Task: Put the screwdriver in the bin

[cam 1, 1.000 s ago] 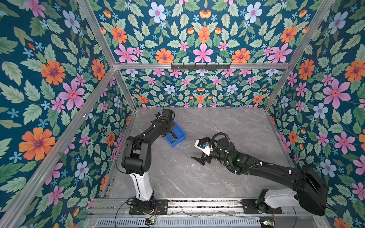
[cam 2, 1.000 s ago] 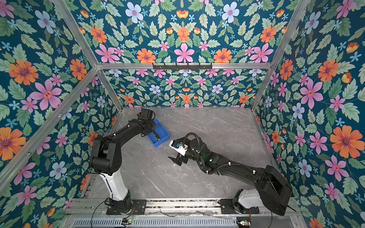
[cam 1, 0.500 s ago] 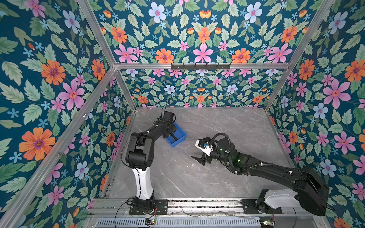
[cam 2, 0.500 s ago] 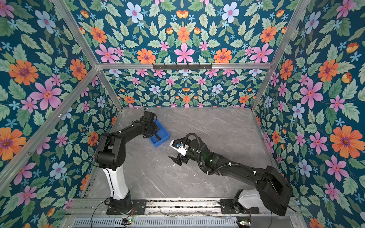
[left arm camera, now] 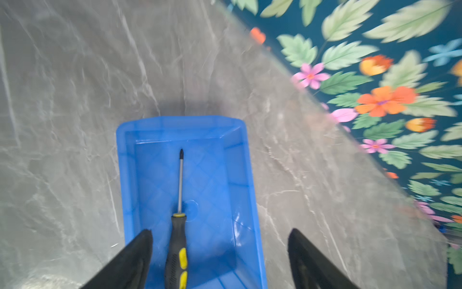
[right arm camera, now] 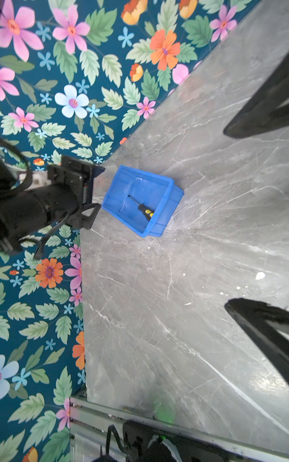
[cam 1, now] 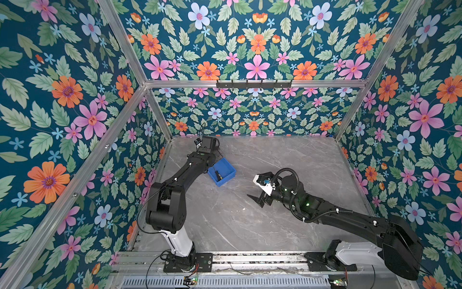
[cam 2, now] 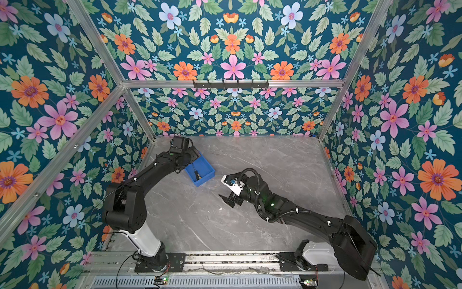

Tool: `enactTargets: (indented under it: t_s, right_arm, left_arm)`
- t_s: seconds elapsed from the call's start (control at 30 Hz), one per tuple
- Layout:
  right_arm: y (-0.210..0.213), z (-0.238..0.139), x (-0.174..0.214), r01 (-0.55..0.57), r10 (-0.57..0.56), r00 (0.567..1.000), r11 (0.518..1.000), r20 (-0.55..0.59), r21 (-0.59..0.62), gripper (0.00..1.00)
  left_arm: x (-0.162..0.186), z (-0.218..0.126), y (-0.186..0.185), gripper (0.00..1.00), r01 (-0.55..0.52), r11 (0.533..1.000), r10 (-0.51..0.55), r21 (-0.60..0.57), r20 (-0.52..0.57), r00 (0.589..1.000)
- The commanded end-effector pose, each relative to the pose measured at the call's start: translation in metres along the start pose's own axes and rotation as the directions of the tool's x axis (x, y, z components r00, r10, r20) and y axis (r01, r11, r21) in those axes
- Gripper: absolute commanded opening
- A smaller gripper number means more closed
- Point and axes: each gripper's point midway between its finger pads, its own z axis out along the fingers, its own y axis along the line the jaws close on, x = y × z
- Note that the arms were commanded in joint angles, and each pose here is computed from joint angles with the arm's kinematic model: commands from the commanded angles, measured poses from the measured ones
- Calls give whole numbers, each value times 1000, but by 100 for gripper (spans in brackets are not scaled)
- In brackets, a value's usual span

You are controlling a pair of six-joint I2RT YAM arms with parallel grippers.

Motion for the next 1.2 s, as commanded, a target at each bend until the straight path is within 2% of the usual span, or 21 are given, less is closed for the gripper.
enactTargets:
  t_s: [0.0,0.17,0.27,0.33,0.4,0.53,0.6,0.73,0.87,0.97,1.17]
  right_arm:
    - [-19,-10,-9,-53,50,997,997,53,61,99]
    - [-59,-34,13,-153,146,988,968,48,197,99]
    - [-89,-55,34,-240,232,971,924,62,299,99]
    - [-108,-71,51,-281,276,959,882,68,378,99]
    - [-125,-86,72,-302,311,949,836,58,458,99]
    - [-155,-117,113,-305,363,931,728,33,614,99]
    - [-170,-136,136,-281,388,922,661,3,696,99]
    - [-190,-171,177,-298,457,889,532,27,793,99]
    - [-201,-189,203,-347,485,869,455,98,820,99]
    - [-208,-191,212,-355,475,871,431,126,830,99]
    - [-222,-180,214,-400,479,859,416,177,817,99]
  left_arm:
    - [-21,-19,-1,94,-74,997,72,12,124,990]
    - [-37,-51,6,97,-188,982,171,32,290,942]
    - [-40,-68,16,100,-266,964,236,23,390,890]
    - [-39,-78,22,100,-330,944,289,8,462,838]
    - [-35,-84,26,100,-431,902,382,-23,505,774]
    - [-25,-89,55,99,-479,869,456,-120,568,685]
    - [-21,-90,71,99,-492,856,485,-161,580,655]
    - [-9,-84,106,99,-483,848,515,-219,562,647]
    - [2,-81,132,99,-468,847,520,-253,582,625]
    - [6,-76,143,99,-464,849,514,-252,598,615]
    - [3,-63,144,99,-464,868,454,-177,664,595]
